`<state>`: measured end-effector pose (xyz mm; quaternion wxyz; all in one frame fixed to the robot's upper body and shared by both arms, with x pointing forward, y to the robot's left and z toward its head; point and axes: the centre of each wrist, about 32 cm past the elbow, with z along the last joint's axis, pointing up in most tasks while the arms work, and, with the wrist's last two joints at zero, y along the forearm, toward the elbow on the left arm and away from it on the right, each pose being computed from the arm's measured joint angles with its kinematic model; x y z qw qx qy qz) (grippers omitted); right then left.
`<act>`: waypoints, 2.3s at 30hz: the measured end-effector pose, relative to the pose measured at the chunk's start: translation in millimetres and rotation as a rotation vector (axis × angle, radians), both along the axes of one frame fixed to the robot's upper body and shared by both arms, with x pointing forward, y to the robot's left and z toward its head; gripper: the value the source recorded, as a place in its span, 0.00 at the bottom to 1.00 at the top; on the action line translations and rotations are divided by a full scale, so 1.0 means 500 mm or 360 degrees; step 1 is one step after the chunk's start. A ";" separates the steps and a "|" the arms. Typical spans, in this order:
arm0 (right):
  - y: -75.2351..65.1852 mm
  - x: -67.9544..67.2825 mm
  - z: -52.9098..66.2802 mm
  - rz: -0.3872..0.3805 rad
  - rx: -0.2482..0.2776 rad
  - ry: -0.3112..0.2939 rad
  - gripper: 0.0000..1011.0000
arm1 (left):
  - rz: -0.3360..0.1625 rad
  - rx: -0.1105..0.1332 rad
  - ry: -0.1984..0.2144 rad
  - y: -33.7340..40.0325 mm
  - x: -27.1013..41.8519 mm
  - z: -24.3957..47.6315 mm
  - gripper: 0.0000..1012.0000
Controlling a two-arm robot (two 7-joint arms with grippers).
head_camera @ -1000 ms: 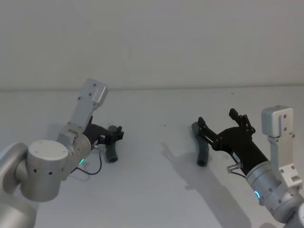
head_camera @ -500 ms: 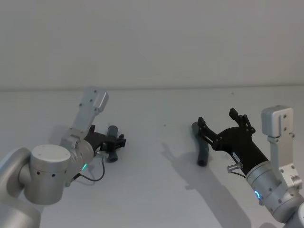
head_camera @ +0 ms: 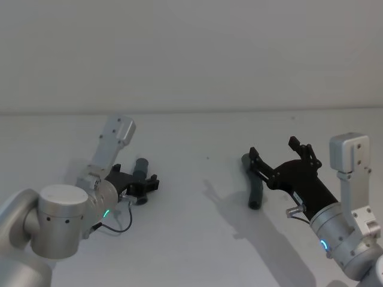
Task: Use both hands to pick up one end of the pipe from the table, align the ends, and insert them.
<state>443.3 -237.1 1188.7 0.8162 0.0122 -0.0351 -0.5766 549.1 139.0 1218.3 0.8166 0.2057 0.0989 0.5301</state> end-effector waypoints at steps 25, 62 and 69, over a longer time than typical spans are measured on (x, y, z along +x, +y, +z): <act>0.000 0.000 0.000 0.0000 0.0000 0.0000 0.99 | -0.0002 0.0004 0.0008 0.002 0.004 -0.007 0.86; 0.000 0.000 0.000 0.0000 0.0000 0.0000 0.99 | 0.0001 0.0009 0.0011 0.003 0.005 -0.010 0.65; 0.000 0.000 0.000 0.0000 0.0000 0.0000 0.99 | 0.0002 0.0010 0.0012 0.004 0.005 -0.010 0.60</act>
